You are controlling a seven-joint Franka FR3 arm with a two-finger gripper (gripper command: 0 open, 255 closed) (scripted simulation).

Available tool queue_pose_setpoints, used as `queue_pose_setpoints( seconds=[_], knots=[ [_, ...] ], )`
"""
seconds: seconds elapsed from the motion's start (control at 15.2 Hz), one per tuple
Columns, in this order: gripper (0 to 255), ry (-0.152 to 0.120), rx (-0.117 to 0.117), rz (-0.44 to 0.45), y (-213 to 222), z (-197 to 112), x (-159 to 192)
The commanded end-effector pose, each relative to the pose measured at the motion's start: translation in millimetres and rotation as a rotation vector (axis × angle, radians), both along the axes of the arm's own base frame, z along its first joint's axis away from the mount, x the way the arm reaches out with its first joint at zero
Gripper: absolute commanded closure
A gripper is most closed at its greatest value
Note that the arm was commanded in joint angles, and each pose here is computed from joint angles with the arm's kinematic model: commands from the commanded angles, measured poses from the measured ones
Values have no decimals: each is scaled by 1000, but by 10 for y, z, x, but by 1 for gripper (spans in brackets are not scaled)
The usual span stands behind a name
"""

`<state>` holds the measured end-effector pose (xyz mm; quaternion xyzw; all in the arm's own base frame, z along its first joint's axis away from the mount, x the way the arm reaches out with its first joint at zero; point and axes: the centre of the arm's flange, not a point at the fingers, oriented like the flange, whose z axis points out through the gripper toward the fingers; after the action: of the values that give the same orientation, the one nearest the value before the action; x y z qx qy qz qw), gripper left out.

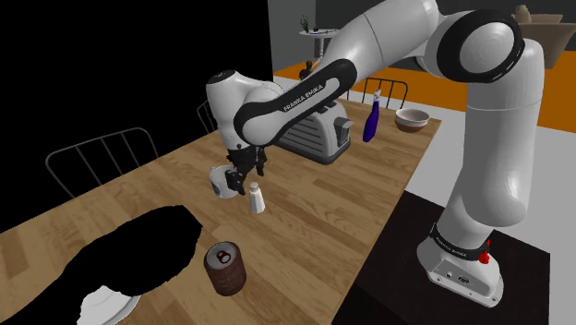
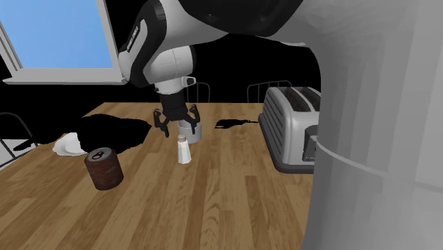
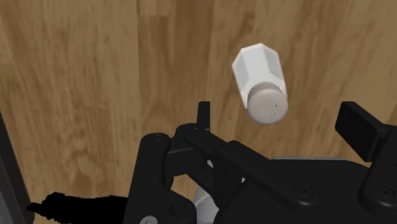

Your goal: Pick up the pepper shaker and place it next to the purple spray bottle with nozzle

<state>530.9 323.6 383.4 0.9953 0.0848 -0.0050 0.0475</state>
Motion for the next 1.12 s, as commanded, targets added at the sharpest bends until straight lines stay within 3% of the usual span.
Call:
queue_pose_setpoints(
  seconds=[0.0,0.59,0.66,1.06],
  knots=[
    [0,0,0,0,-13,-103,-6],
    [0,0,0,0,-21,-185,-6],
    [255,0,0,0,-21,-185,-6],
    [255,0,0,0,-21,-184,-1]
  ],
)
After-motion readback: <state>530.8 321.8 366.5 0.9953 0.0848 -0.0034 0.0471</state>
